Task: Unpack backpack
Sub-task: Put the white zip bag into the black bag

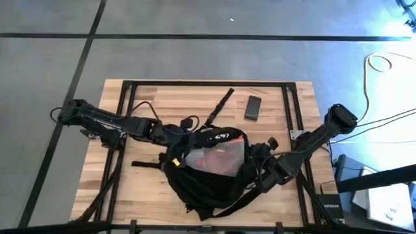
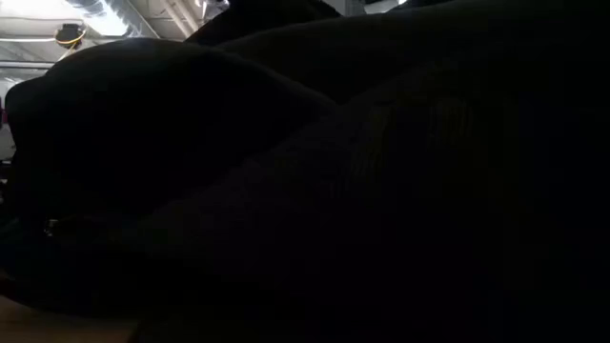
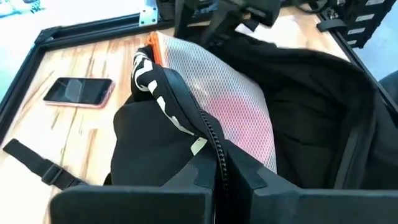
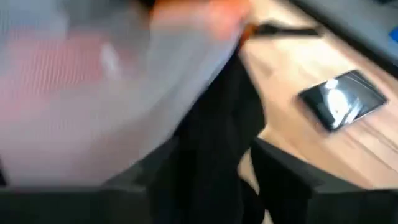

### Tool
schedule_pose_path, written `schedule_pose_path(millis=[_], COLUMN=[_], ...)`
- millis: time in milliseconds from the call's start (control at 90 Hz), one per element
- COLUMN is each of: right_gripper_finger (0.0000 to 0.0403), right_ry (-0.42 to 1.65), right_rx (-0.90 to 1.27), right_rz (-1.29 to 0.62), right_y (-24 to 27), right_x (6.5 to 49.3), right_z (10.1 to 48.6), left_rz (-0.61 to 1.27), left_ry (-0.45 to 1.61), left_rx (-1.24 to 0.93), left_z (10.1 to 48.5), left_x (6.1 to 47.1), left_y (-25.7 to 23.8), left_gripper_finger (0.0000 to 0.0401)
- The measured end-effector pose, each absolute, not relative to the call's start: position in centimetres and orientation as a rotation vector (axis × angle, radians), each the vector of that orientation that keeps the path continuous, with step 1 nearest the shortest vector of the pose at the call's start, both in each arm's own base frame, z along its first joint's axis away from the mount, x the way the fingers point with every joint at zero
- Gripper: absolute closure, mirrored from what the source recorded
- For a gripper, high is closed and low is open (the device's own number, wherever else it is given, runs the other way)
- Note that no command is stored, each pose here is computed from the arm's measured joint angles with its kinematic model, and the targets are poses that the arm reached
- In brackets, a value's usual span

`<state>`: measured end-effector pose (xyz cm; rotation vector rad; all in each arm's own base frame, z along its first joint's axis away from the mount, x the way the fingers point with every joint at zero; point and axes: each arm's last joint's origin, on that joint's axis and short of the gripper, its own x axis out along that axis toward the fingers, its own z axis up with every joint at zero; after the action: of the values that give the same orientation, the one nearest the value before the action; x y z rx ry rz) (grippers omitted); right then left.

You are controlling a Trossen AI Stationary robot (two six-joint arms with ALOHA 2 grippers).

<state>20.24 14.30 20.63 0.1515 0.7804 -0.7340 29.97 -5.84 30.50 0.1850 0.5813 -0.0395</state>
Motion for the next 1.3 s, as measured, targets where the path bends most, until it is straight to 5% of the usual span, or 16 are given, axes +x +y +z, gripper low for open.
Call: schedule_pose_path(millis=[156,356,556,789,1300], right_gripper_finger=[0.0135,0.0136,0.0207,0.0386,0.0402], right_ry=[0.786,0.793,0.829,0.818,0.544], right_rx=[0.143,0.076,0.047,0.02,0.179], right_rz=[-0.716,-0.755,-0.802,-0.81,-0.792], right_y=[14.7,13.9,12.0,11.1,11.0], right_x=[19.9,20.2,20.8,21.2,18.1], right_z=[20.6,20.2,18.8,18.2,23.8], left_rz=[-0.04,-0.04,-0.044,-0.067,-0.225], left_ry=[0.588,0.569,0.572,0.564,0.447], left_rx=[0.186,0.18,0.179,0.214,0.388], left_z=[30.4,30.6,30.6,30.6,33.2], left_x=[29.9,30.0,30.0,29.9,27.2], left_y=[-5.8,-5.9,-6.0,-6.4,-8.6], left_gripper_finger=[0.04,0.04,0.04,0.04,0.0376])
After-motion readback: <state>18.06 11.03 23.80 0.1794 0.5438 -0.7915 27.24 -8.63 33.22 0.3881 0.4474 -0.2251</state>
